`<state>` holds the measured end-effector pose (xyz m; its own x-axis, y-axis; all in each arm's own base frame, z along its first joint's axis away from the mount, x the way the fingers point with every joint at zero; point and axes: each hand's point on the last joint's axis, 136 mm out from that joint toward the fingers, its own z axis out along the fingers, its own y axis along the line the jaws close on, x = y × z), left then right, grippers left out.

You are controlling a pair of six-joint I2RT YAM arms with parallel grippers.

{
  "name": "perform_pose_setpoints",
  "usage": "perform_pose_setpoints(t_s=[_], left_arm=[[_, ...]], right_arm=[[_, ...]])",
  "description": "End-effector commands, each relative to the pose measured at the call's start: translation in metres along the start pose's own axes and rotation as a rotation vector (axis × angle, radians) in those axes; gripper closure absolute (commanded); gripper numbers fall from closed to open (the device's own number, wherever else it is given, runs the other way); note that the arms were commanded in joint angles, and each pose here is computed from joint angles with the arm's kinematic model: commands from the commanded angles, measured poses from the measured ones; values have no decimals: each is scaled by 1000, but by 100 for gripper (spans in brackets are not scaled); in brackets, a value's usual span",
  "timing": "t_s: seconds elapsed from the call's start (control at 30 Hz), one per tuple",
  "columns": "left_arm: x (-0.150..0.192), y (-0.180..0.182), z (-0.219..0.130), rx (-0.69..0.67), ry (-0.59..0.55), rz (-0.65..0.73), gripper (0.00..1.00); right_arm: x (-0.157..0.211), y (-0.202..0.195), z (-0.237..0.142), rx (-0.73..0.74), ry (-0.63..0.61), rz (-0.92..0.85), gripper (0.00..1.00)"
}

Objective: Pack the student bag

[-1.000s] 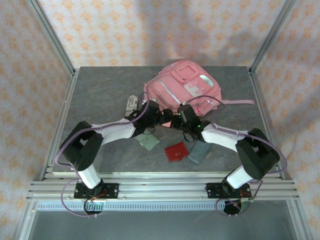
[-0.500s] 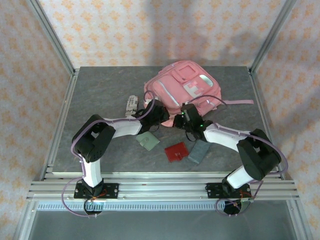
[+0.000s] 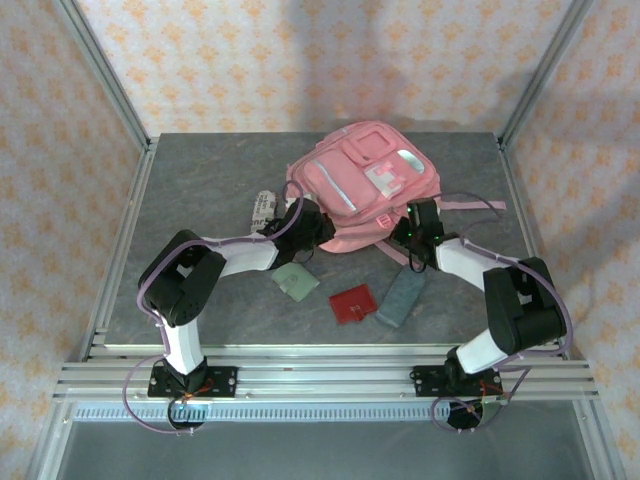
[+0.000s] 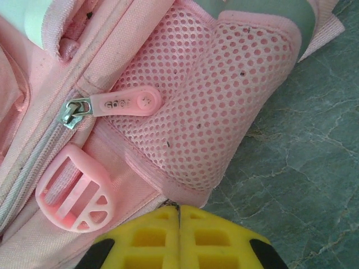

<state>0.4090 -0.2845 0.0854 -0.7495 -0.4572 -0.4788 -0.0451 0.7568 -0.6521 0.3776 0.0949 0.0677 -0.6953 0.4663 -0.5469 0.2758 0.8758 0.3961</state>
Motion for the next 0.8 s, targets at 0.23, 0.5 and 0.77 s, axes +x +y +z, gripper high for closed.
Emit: perform_pose_setpoints(t_s=[0.23,0.5,0.77], left_arm=[[-98,24,-5,-152,-137,89,100],[-145,38,2,-217,-202,108,100],[-159,42,17,-271,-170,171,67]], right_arm=[[24,49,-43,-168,8,-21,100],[72,147,-51,-427,103,-153,100],[73,156,-53,-392,165,-205,56]])
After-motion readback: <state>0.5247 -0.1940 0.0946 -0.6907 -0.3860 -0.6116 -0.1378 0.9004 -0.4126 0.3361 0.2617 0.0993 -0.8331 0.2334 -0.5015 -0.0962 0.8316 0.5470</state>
